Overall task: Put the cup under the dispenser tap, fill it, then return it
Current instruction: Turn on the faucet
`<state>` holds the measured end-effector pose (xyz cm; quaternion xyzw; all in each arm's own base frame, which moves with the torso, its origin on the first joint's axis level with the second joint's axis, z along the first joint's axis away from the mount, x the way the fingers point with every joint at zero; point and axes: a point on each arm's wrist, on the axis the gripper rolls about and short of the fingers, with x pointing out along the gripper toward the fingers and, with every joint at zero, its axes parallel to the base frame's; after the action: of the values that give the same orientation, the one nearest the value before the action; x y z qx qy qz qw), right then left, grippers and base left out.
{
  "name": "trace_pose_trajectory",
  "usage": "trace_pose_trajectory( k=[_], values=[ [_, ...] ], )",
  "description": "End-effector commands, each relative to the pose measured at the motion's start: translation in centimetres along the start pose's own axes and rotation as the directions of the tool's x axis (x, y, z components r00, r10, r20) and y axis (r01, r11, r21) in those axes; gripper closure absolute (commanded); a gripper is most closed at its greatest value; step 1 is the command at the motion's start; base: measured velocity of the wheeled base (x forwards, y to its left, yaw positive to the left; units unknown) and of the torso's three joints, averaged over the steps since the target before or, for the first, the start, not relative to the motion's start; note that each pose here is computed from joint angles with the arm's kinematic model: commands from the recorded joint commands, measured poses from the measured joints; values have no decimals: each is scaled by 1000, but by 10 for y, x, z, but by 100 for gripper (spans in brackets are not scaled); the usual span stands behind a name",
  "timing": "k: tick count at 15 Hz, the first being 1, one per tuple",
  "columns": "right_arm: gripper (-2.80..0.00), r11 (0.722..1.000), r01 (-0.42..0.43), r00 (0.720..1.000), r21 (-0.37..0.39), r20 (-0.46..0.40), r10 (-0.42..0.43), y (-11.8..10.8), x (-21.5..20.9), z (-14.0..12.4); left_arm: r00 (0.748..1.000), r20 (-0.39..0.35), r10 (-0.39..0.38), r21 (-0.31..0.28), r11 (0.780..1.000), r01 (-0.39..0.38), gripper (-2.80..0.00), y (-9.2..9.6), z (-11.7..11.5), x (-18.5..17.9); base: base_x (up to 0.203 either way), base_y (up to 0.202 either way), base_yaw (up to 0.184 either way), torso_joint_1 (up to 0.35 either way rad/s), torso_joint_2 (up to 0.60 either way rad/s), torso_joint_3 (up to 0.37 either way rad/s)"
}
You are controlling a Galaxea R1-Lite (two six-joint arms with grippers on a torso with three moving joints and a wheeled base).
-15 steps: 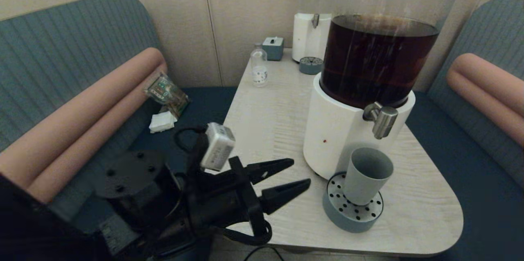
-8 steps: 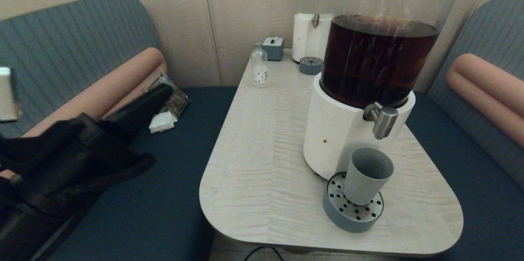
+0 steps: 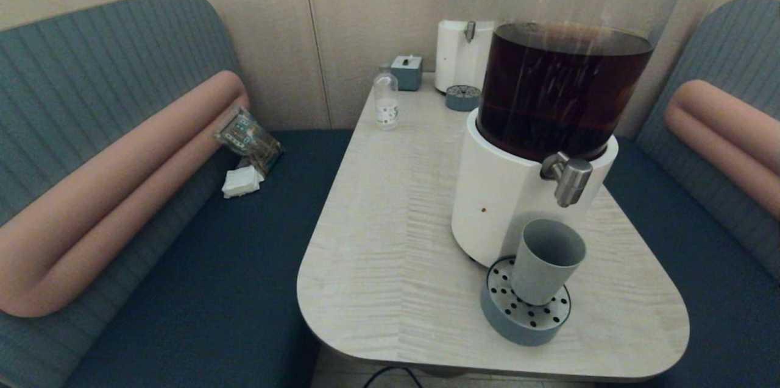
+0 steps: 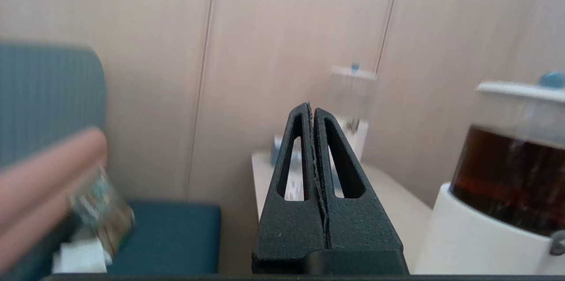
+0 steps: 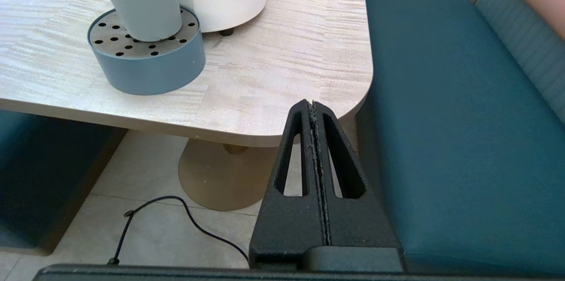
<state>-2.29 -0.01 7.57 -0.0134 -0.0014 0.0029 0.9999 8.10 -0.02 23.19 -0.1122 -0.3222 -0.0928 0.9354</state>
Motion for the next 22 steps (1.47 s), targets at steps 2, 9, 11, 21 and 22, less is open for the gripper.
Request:
trace_pose_trajectory(
  k=[2, 9, 11, 21, 22],
  values=[
    [0, 1000, 0, 1000, -1, 3, 0, 0, 0, 0, 995, 84, -51, 29, 998, 48, 0, -14, 31, -30, 0, 0, 0, 0, 0, 0],
    [0, 1000, 0, 1000, -1, 2, 0, 0, 0, 0, 977, -201, -68, 55, 995, 80, 0, -37, 63, -112, 0, 0, 0, 0, 0, 0],
    [0, 1000, 0, 1000, -1, 3, 0, 0, 0, 0, 965, -245, -96, 59, 992, 114, 0, -34, 43, -139, 0, 0, 0, 0, 0, 0],
    [0, 1000, 0, 1000, -1, 3, 0, 0, 0, 0, 802, -557, 216, 214, 970, -113, 0, -5, -52, -174, 0, 0, 0, 0, 0, 0],
    [0, 1000, 0, 1000, -1, 2, 0, 0, 0, 0, 800, -556, 227, 217, 968, -124, 0, -5, -52, -174, 0, 0, 0, 0, 0, 0]
  ],
)
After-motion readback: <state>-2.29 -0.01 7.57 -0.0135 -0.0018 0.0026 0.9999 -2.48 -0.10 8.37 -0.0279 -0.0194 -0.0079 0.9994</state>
